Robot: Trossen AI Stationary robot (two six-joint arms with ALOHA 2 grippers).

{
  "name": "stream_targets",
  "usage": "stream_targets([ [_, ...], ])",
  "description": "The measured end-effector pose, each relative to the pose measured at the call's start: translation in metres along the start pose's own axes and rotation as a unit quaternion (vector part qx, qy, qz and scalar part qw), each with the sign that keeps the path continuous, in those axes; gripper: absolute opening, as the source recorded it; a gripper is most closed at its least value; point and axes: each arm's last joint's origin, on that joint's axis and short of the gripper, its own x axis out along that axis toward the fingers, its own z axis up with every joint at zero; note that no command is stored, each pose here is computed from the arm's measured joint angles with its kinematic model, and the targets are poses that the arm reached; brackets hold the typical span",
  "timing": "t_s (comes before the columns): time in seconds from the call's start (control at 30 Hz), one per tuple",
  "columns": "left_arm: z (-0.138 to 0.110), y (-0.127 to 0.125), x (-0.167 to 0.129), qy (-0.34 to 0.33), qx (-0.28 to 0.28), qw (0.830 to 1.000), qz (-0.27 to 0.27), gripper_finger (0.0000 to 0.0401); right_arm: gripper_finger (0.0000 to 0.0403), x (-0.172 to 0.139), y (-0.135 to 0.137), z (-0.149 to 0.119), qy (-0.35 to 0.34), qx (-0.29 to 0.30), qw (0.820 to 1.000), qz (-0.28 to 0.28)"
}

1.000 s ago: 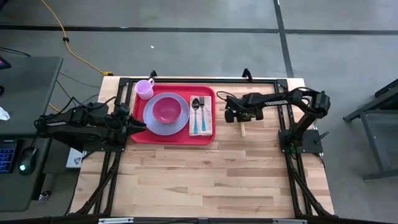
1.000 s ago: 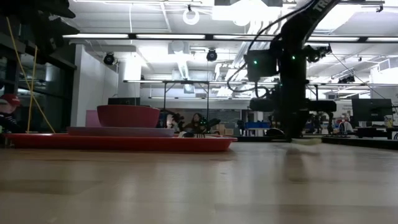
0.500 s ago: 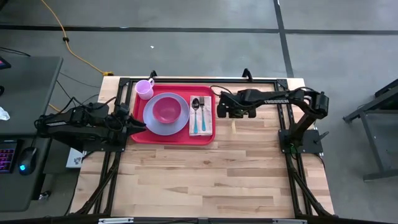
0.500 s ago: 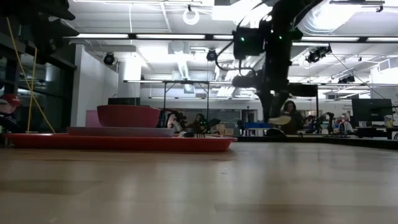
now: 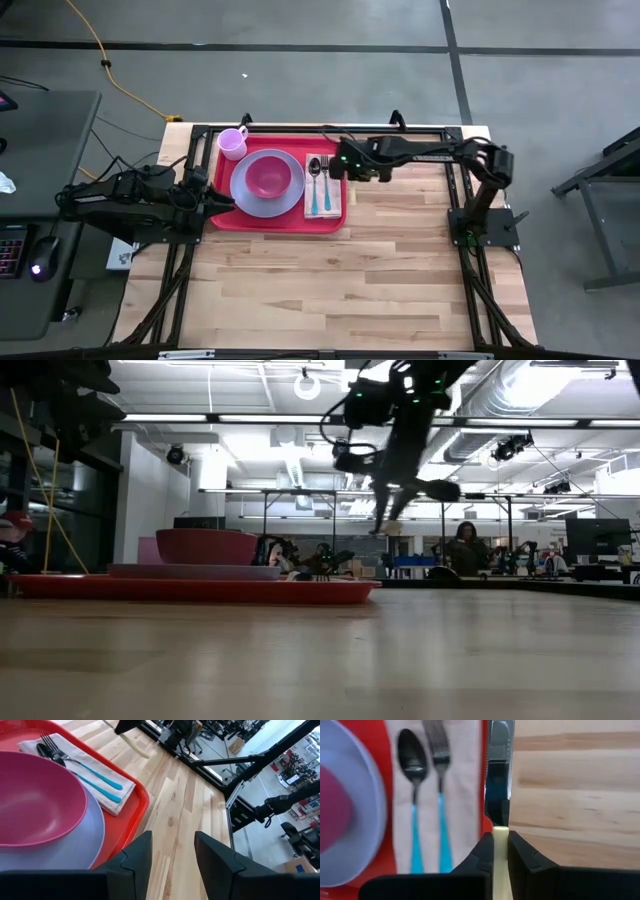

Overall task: Set up tray
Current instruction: Put the yellow table knife on the white table napkin to the right of the blue fork

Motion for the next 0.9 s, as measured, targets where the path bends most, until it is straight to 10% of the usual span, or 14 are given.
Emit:
stream_targets([
  [0.4,-0.001,-0.001,0.0,0.01,0.005,1.0,-0.013,0.0179,0.001,0.046,0.06,0.014,0.041,-0.059,0.997,-0.016],
  [0.9,-0.001,-0.001,0.0,0.017,0.006,1.0,-0.023,0.0179,0.0014,0.08,0.048,0.017,0.069,-0.006,0.995,-0.066],
])
